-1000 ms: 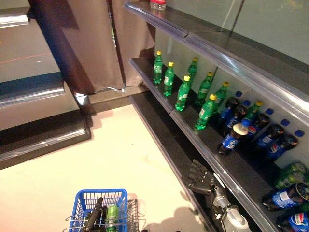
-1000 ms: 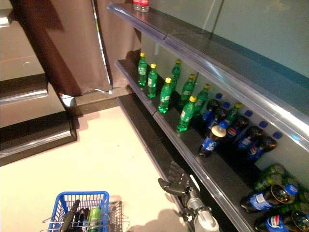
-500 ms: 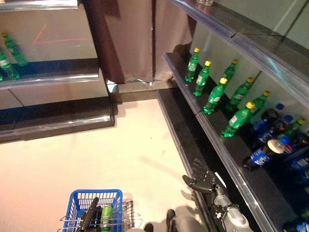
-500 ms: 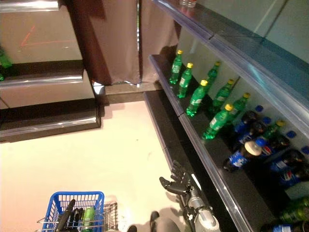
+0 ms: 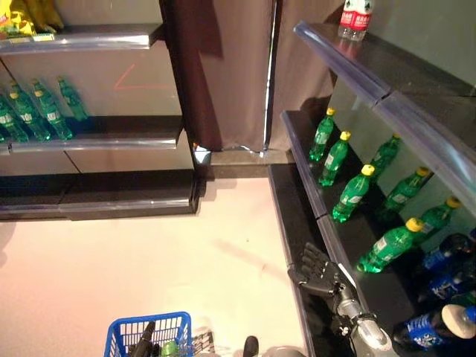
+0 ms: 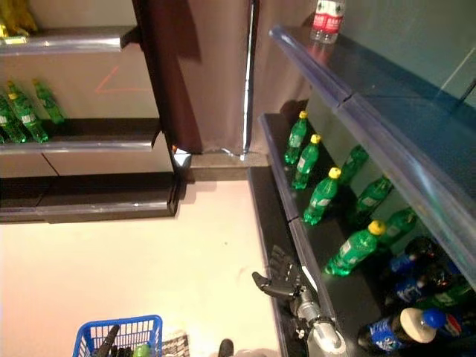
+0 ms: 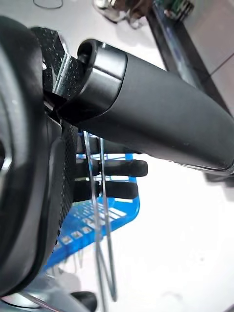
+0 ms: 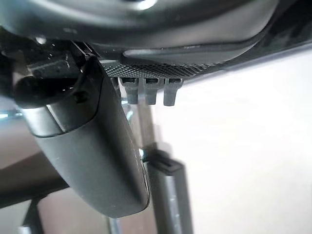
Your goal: Pick up the drink and place into the basket.
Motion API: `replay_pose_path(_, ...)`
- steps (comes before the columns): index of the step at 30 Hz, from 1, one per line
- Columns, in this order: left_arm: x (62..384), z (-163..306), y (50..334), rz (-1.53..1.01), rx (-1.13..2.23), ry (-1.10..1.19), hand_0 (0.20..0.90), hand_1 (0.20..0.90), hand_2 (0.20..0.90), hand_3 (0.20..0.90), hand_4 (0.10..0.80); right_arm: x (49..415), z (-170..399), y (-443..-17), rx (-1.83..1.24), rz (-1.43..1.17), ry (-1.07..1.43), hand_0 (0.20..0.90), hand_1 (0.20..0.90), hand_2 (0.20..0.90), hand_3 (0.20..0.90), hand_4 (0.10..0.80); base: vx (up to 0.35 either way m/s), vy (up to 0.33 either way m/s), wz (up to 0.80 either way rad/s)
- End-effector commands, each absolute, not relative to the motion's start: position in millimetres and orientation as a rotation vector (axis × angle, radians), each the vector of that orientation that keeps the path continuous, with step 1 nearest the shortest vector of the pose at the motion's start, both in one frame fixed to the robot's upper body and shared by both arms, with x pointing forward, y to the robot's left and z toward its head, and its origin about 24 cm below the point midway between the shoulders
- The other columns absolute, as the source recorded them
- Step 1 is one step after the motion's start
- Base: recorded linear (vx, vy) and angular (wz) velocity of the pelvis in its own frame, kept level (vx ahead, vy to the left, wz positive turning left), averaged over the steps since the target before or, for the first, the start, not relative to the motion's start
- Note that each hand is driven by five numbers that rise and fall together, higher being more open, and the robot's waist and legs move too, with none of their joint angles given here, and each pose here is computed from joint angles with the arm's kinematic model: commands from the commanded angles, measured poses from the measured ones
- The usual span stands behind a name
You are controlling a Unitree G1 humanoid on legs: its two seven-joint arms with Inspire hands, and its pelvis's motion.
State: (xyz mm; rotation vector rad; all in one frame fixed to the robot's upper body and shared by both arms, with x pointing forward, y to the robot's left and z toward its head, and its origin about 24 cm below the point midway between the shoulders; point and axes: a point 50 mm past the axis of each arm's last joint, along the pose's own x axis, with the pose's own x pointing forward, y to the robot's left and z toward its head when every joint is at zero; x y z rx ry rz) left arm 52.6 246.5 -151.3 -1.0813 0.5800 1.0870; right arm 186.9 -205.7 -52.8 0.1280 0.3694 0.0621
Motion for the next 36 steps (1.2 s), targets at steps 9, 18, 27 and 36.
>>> replay_pose_path(9,117,-111,268,0.766,-1.003,0.256,0.300,0.300,0.300,0.200,0.100,215,-6,-208,0.075,0.068,0.123,0.900,0.900,0.900,0.900,0.800,0.405,0.128,-0.03)
replay_pose_path(18,115,-113,284,0.803,-1.002,0.255,0.300,0.300,0.300,0.200,0.100,197,-14,-219,0.114,0.092,0.184,0.900,0.900,0.900,0.900,0.800,0.412,0.307,-0.40)
replay_pose_path(27,140,-101,290,0.747,-0.964,0.226,0.300,0.300,0.300,0.200,0.100,199,-17,-209,0.142,0.063,0.166,0.900,0.900,0.900,0.900,0.800,0.278,0.328,-0.19)
replay_pose_path(36,142,-100,278,0.709,-0.967,0.220,0.300,0.300,0.300,0.200,0.100,197,-15,-221,0.156,0.060,0.157,0.900,0.900,0.900,0.900,0.800,0.375,0.033,-0.04)
